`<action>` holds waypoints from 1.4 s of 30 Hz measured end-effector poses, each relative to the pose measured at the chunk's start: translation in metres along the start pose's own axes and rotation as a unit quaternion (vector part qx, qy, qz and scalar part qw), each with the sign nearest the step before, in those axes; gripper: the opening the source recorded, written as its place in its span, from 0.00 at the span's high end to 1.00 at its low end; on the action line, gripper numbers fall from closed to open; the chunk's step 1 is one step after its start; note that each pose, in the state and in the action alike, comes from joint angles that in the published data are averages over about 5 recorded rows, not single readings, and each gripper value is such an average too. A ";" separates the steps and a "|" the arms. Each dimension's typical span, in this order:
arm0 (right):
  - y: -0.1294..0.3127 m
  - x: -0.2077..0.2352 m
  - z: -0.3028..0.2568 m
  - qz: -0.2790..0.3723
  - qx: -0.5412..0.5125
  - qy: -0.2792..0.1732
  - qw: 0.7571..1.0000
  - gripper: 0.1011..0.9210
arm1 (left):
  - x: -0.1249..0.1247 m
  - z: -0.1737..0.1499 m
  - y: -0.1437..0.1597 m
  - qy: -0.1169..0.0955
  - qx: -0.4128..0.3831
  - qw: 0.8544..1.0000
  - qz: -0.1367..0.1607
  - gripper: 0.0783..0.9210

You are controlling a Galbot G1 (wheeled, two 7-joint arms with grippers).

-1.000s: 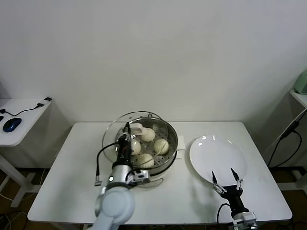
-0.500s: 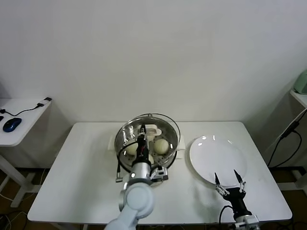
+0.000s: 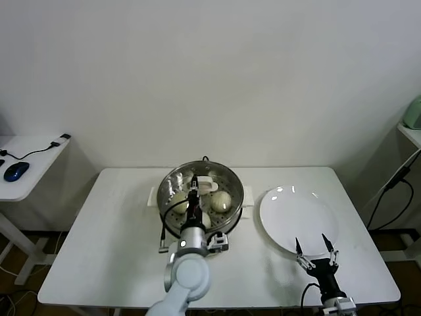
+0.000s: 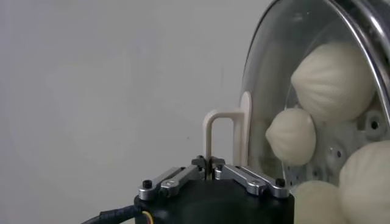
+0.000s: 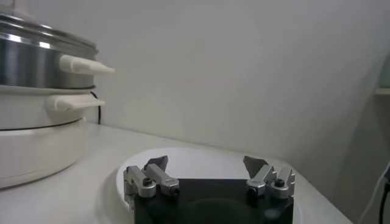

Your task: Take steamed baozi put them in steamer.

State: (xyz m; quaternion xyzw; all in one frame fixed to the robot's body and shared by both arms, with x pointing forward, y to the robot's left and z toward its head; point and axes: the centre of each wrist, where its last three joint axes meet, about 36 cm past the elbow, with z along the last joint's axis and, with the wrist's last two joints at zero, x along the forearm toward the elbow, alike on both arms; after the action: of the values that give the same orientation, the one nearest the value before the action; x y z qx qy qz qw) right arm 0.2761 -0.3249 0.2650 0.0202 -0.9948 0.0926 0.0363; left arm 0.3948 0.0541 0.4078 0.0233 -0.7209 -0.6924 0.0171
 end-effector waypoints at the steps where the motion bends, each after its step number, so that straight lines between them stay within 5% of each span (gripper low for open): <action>1: 0.000 0.000 0.000 0.000 0.000 -0.001 1.000 0.12 | 0.000 0.000 -0.001 0.000 -0.001 1.000 0.000 0.94; 13: -0.001 0.001 0.002 -0.003 0.003 -0.007 1.000 0.12 | -0.003 0.002 -0.009 0.004 -0.012 1.000 0.000 0.91; 34: 0.001 -0.002 0.000 -0.018 0.008 0.004 1.000 0.12 | 0.026 0.020 0.031 -0.026 0.049 0.998 0.013 0.21; 42: 0.006 -0.003 -0.005 -0.010 -0.009 0.002 1.000 0.12 | 0.045 0.055 0.046 -0.065 0.146 0.987 0.012 0.12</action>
State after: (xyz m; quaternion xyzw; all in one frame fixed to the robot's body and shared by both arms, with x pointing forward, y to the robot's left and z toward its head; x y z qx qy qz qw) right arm 0.2795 -0.3182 0.2690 0.0297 -0.9953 0.0832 0.0399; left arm 0.3465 0.1081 0.4512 -0.0283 -0.8142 -0.5793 -0.0251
